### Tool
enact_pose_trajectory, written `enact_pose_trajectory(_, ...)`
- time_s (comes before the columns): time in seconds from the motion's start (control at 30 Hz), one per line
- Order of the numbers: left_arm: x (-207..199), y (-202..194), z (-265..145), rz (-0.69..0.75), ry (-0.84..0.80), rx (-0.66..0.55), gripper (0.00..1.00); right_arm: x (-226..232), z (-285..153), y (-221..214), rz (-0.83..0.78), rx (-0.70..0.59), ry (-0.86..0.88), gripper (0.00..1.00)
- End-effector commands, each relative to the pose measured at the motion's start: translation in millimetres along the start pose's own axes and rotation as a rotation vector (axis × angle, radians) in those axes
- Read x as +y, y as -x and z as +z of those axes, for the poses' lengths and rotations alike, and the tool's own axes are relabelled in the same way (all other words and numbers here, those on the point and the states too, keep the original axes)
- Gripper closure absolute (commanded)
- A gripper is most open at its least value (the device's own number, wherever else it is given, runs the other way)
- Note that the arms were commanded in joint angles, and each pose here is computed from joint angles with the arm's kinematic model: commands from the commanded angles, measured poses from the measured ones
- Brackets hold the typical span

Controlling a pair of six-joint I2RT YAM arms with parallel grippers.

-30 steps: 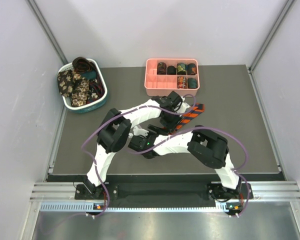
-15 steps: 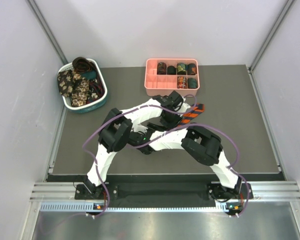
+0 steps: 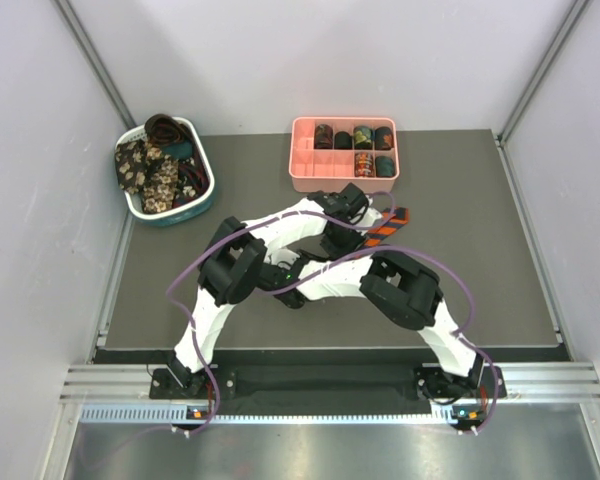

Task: Roll the ties
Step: Roll the tie

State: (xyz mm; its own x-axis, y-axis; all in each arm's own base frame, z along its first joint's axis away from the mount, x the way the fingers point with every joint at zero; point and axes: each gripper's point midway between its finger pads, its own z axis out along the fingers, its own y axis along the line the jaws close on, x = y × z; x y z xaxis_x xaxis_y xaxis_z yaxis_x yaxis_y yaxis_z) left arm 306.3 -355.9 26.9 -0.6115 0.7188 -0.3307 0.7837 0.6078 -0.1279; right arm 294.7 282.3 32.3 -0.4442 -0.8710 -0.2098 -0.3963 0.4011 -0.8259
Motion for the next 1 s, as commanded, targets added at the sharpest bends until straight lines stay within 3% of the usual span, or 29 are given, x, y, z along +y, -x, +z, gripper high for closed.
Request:
enact_pose_trajectory(0.0,-7.0,-86.3,4.6,-0.037,-0.004,0.340,0.60,28.7,15.3,-37.4,0.022,0.098,0.150,0.88)
enact_pose_trajectory(0.27,4.2,-11.6,-29.1,-0.015,0.069,0.025,0.46,21.4,6.3,-20.0,0.084,-0.007,0.185,0.95)
enact_pose_trajectory(0.4,6.7,30.5,-64.5,-0.027,0.089,-0.178,0.29,20.0,3.6,-15.5,0.101,-0.030,0.200,0.98)
enact_pose_trajectory(0.6,23.4,71.2,-121.5,-0.087,0.127,-0.460,0.14,18.7,-0.6,-10.7,0.126,-0.070,0.224,1.00)
enact_pose_trajectory(0.67,35.5,69.1,-131.4,-0.124,0.143,-0.508,0.01,17.8,-1.7,-9.2,0.137,-0.088,0.234,1.00)
enact_pose_trajectory(0.7,37.5,83.8,-157.7,-0.133,0.151,-0.618,0.01,15.4,-4.3,-7.3,0.148,-0.100,0.241,1.00)
enact_pose_trajectory(0.77,53.9,76.5,-167.4,-0.189,0.187,-0.679,0.01,16.7,-7.1,-4.4,0.161,-0.123,0.266,1.00)
enact_pose_trajectory(0.9,84.6,68.9,-225.1,-0.337,0.290,-0.897,0.01,8.6,-14.9,1.8,0.173,-0.178,0.301,1.00)
enact_pose_trajectory(0.97,106.9,55.4,-231.9,-0.424,0.339,-0.941,0.01,9.5,-18.1,4.3,0.192,-0.204,0.336,1.00)
